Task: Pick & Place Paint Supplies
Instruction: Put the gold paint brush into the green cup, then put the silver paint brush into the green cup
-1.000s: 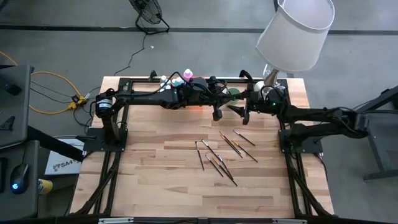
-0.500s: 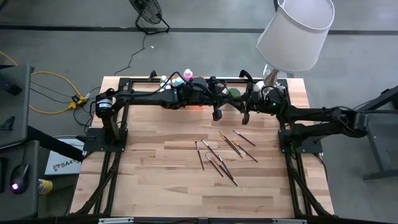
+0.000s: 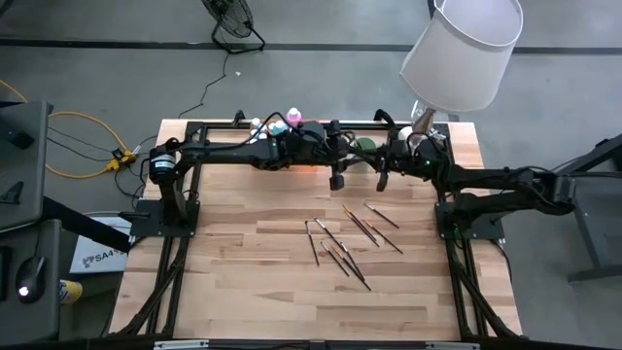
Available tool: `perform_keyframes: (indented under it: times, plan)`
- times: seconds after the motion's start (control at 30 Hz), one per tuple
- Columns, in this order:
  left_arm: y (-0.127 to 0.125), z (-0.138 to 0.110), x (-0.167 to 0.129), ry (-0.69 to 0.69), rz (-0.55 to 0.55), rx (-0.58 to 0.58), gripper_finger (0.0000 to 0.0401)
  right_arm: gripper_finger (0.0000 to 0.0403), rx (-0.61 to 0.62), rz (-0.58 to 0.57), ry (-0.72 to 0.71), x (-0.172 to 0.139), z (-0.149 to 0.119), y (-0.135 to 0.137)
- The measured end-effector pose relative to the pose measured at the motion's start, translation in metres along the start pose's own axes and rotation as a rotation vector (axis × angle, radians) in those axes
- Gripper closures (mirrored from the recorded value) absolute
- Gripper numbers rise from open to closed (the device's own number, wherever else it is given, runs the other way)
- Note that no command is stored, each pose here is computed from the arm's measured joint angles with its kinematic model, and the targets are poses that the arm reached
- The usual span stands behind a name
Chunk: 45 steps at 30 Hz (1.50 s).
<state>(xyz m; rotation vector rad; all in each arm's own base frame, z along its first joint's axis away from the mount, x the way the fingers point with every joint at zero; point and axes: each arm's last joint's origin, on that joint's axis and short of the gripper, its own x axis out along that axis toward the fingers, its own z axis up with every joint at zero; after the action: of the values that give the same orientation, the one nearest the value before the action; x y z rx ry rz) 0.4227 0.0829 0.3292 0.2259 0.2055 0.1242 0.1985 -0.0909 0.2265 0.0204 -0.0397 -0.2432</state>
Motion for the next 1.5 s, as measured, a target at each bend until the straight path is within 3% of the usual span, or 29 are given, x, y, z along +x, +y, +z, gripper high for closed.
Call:
perform_keyframes:
  times: [0.27,0.5,0.73,1.0,1.5]
  plan:
    - [0.003,0.009,-0.021,0.094,0.046,0.020,0.0205,0.0397,0.005,-0.234,0.042,-0.003,-0.002,-0.007]
    - [0.005,0.009,-0.043,0.261,0.099,0.017,0.0195,0.0398,-0.029,-0.411,0.151,0.004,0.013,-0.013]
    - [0.004,0.006,-0.045,0.301,0.096,0.017,0.0194,0.0398,-0.069,-0.534,0.249,0.009,0.028,-0.019]
    - [0.004,0.005,-0.045,0.310,0.094,0.017,0.0194,0.0383,0.022,-0.524,0.375,0.007,0.010,-0.037]
    - [0.003,0.000,-0.047,0.362,0.087,-0.004,0.0194,0.0269,0.078,-0.521,0.413,0.007,0.003,-0.040]
